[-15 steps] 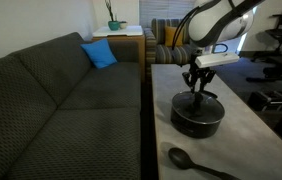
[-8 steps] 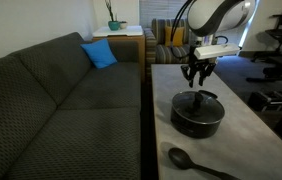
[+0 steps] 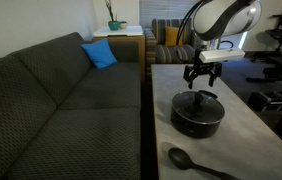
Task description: Put the lid on the table
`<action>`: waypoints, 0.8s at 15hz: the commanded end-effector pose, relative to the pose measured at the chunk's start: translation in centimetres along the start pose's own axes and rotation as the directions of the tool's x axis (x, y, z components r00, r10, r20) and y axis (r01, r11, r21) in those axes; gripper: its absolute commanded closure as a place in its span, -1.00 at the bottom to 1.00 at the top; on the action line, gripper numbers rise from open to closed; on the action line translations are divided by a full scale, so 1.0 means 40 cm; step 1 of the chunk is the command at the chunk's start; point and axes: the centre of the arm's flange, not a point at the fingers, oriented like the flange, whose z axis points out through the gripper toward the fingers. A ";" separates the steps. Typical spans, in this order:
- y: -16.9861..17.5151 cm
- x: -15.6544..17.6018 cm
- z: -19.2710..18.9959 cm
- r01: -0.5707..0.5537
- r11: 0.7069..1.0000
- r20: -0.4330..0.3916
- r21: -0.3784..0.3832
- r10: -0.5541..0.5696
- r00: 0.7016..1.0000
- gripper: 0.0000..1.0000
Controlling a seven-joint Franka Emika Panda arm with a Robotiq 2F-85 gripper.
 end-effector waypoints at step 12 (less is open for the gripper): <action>0.067 0.056 0.129 -0.087 0.994 0.011 0.068 0.087 0.996 -1.00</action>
